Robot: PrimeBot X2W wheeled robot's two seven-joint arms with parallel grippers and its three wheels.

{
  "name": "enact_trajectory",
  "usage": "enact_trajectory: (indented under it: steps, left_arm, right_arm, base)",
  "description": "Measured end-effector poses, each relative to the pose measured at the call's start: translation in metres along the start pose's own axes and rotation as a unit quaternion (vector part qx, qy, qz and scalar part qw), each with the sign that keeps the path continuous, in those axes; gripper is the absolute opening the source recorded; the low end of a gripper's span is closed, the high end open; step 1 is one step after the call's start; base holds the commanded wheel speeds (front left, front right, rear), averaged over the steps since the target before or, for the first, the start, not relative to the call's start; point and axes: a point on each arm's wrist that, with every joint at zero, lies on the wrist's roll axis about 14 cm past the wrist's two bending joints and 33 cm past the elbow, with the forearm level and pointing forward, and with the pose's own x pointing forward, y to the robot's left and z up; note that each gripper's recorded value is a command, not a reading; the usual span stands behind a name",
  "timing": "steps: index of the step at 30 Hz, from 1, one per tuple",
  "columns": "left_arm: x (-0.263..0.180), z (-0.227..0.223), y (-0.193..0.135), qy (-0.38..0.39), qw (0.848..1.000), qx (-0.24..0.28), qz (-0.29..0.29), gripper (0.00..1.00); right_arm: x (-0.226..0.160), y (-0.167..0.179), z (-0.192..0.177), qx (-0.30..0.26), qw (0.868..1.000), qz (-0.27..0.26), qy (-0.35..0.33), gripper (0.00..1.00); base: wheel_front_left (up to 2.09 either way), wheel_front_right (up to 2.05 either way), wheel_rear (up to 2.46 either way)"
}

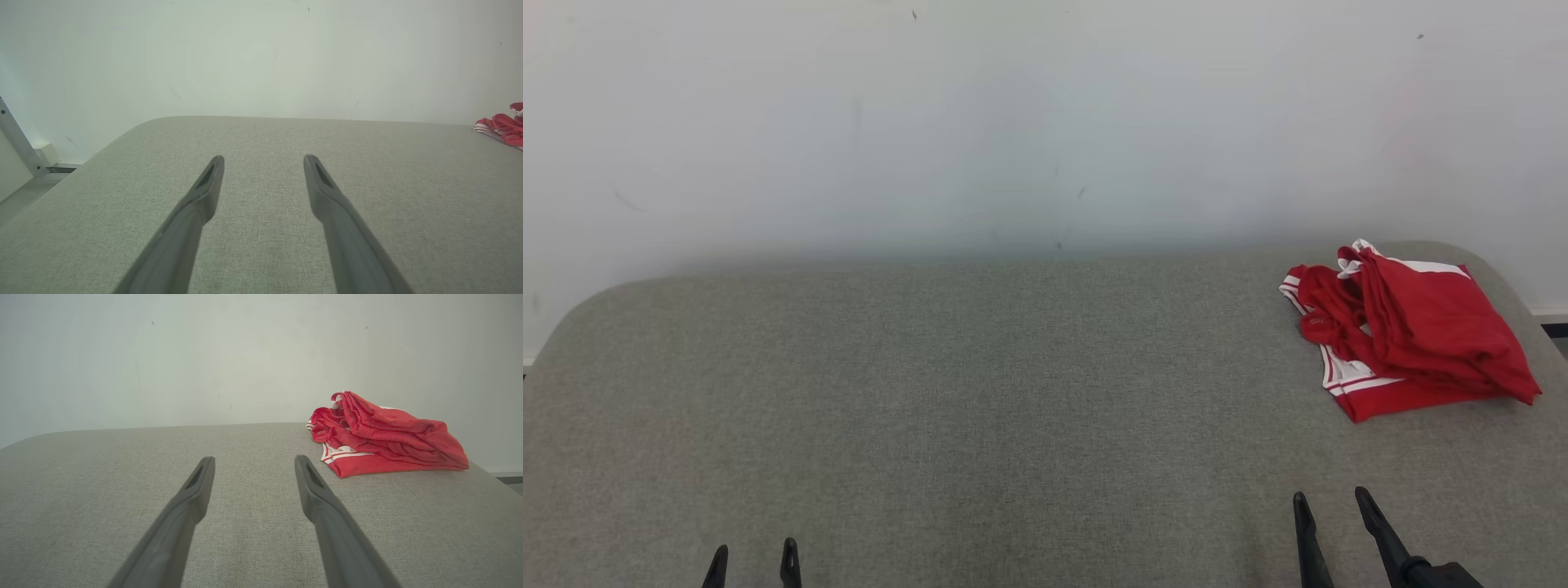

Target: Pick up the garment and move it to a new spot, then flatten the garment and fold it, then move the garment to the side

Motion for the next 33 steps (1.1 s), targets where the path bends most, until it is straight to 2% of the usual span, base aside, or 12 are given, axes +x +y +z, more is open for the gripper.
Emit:
enact_trajectory:
  steps: [23,24,29,33]
  left_arm:
    - [-0.002,-0.006,0.000,0.009,1.000,-0.006,0.000,1.00]
    - [-0.002,-0.006,-0.001,0.009,1.000,-0.006,0.000,0.00]
    - [-0.008,-0.024,0.000,0.040,0.999,-0.013,0.005,0.00]
    - [-0.009,-0.030,0.008,0.055,0.997,-0.047,0.024,0.00]
  right_arm:
    - [0.002,0.005,-0.006,0.003,1.000,0.008,0.010,1.00]
    - [0.002,0.005,-0.008,0.003,1.000,0.008,0.012,0.00]
    - [-0.006,0.005,-0.026,0.009,0.999,0.005,0.045,0.00]
    - [-0.005,0.004,-0.032,0.046,0.997,-0.003,0.055,0.00]
  base:
    - [0.00,0.00,0.00]
    - [0.00,0.00,0.00]
    - [0.00,0.00,0.00]
    - [0.00,0.00,0.00]
